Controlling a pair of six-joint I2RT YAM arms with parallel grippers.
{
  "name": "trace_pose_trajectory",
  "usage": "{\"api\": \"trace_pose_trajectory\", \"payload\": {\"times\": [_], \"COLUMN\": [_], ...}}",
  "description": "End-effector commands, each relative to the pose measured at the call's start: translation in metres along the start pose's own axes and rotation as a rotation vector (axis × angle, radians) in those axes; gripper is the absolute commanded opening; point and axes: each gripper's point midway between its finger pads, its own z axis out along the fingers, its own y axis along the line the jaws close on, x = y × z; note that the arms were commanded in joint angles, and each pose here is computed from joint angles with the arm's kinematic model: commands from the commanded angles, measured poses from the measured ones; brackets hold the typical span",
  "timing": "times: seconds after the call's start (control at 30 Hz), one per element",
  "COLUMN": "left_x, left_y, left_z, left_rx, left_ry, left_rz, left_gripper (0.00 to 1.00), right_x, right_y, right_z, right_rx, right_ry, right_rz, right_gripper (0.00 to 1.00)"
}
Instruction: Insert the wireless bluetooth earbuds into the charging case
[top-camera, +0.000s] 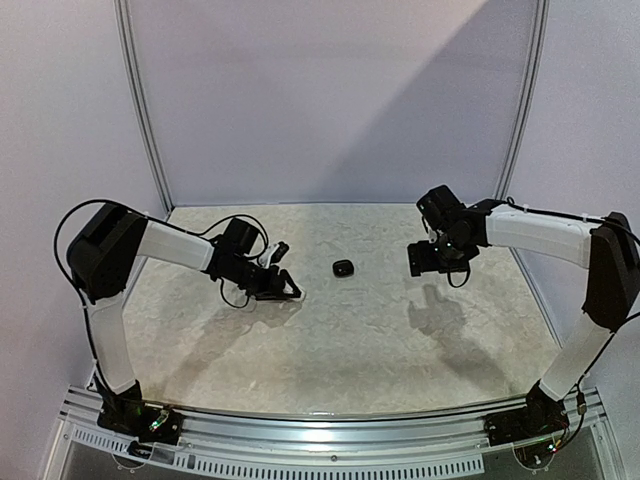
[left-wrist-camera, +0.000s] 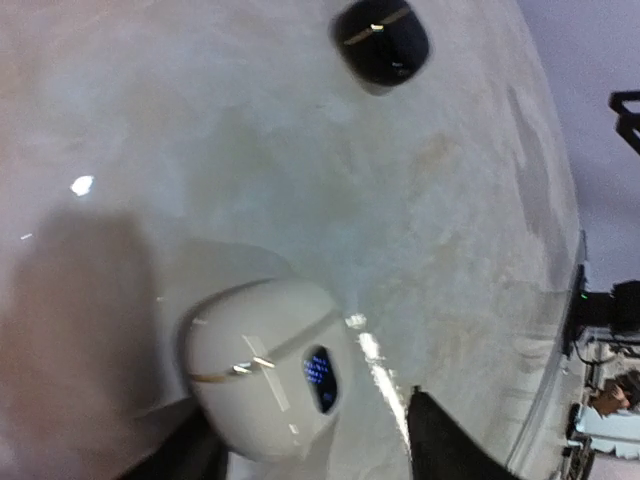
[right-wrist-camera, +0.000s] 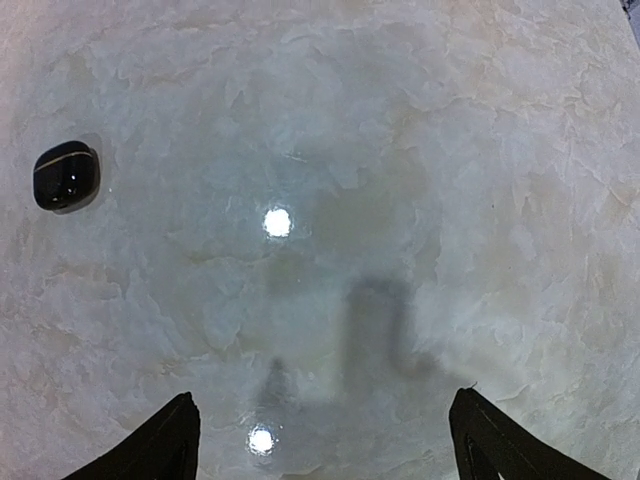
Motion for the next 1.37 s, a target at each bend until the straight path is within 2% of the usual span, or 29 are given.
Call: {"api": "trace_pose_trajectory", "payload": {"times": [0.0,0.07,0.23,0.37,0.47,0.5,0.57,0.63,0.77,0.87,1.03,1.17,1.33], "left_x": [-0.006,-0.009,-0.018,-0.030,-0.050,-0.053,-0.055,-0.058,-0.065,-0.061,-0.028,0.000,0.011], "left_y": [0.005,0.003,-0.010,-0.013,0.000,0.007,0.020,0.041,0.093,0.115,0.139,0.157,0.155], "left_z": [0.005,-0.001,-0.032,-0.078,-0.131,-0.144,-0.167,-0.191,-0.246,-0.271,-0.271,-0.278,-0.281], "left_rx": [-0.073,-0.096,-0.162,-0.245,-0.318,-0.354,-0.422,-0.471,-0.552,-0.623,-0.727,-0.845,-0.873], "left_ry": [0.007,0.020,0.048,-0.015,-0.158,-0.183,-0.210,-0.260,-0.402,-0.456,-0.473,-0.511,-0.589], "left_rz": [-0.008,0.024,0.204,0.325,0.320,0.323,0.336,0.281,0.109,0.082,0.054,0.012,0.059], "left_gripper": [0.98,0.99,0.99,0.99,0.99,0.99,0.99,0.99,0.99,0.99,0.99,0.99,0.99], "right_x": [-0.017,-0.029,-0.067,-0.086,-0.086,-0.083,-0.059,-0.039,-0.001,0.019,0.035,0.038,0.033], "right_y": [-0.006,-0.009,-0.027,-0.068,-0.110,-0.123,-0.151,-0.176,-0.195,-0.208,-0.225,-0.225,-0.225], "right_z": [-0.008,-0.014,-0.032,-0.054,-0.073,-0.091,-0.096,-0.108,-0.114,-0.116,-0.111,-0.105,-0.106], "right_rx": [-0.017,-0.043,-0.132,-0.143,-0.051,-0.019,0.090,0.197,0.284,0.330,0.385,0.385,0.388], "right_ry": [-0.002,-0.032,-0.148,-0.327,-0.524,-0.610,-0.703,-0.790,-0.830,-0.849,-0.836,-0.825,-0.832], "right_rz": [-0.028,-0.017,0.063,0.143,0.176,0.176,0.192,0.235,0.234,0.306,0.453,0.471,0.472], "right_gripper": [0.93,0.99,0.99,0.99,0.99,0.99,0.99,0.99,0.99,0.99,0.99,0.99,0.99]}}
